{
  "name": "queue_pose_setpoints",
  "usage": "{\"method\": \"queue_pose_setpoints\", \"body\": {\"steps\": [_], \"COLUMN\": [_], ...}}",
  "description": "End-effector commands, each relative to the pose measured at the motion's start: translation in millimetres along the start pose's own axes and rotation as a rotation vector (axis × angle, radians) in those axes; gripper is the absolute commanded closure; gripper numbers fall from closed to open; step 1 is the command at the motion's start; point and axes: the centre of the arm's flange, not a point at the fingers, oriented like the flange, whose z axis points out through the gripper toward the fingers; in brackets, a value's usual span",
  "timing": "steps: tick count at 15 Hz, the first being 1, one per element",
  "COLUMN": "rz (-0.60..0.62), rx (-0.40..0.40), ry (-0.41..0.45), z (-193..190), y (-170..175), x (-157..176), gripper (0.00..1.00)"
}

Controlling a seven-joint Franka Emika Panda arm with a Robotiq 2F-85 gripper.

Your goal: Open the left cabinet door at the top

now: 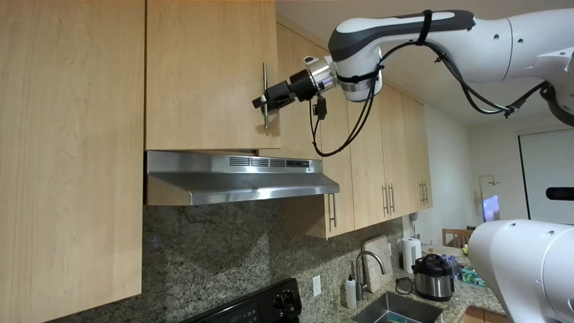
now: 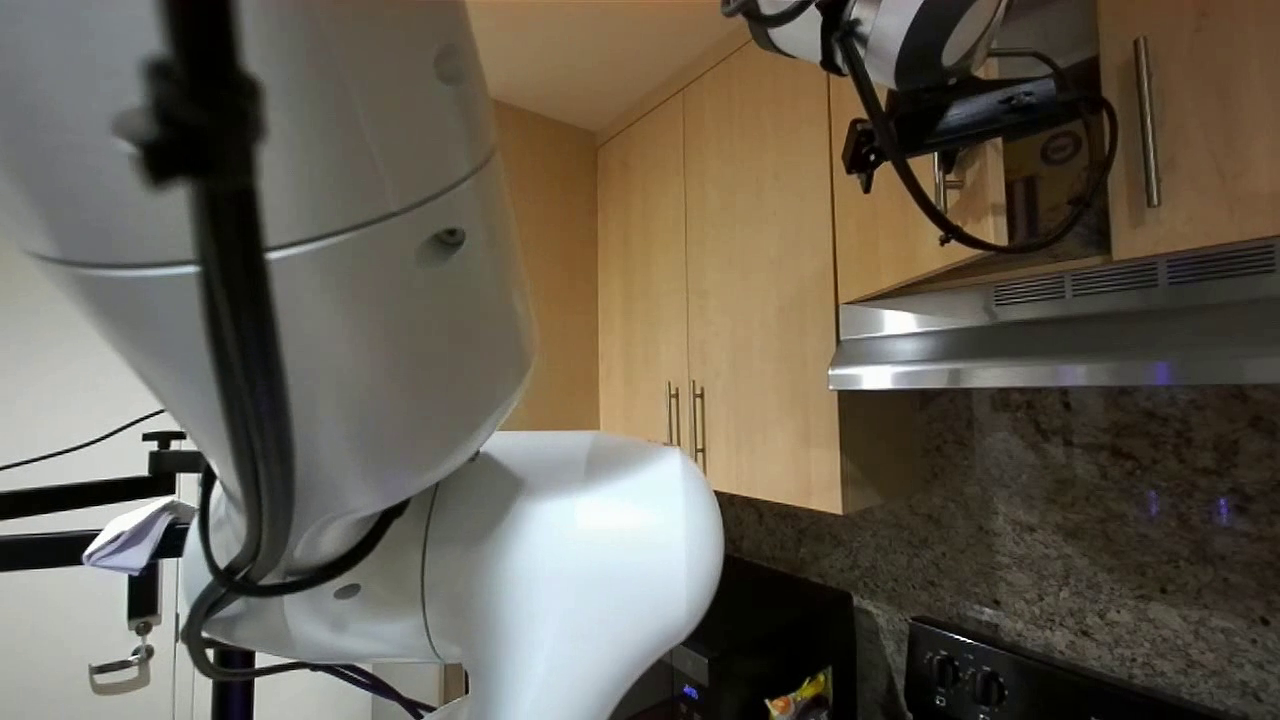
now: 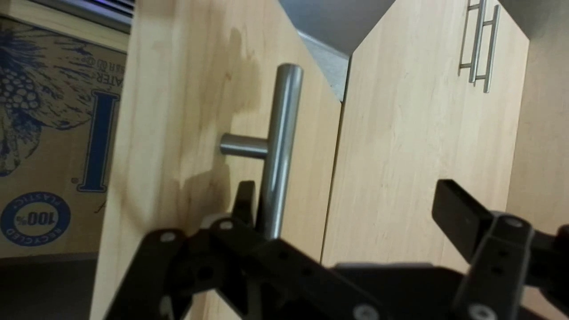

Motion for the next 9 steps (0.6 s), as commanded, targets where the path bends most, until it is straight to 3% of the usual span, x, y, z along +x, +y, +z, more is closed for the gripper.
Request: {"method": "queue_pose_setpoints", "body": {"steps": [1, 9], "rz": [-0.057, -0.053], "rx": [0.091, 0.096], "ry": [-0.018, -0.046], "z": [12.5, 10.8], "y": [-54.0, -63.5], "x": [26.9, 31.3], "gripper": [0.00, 0.00]}}
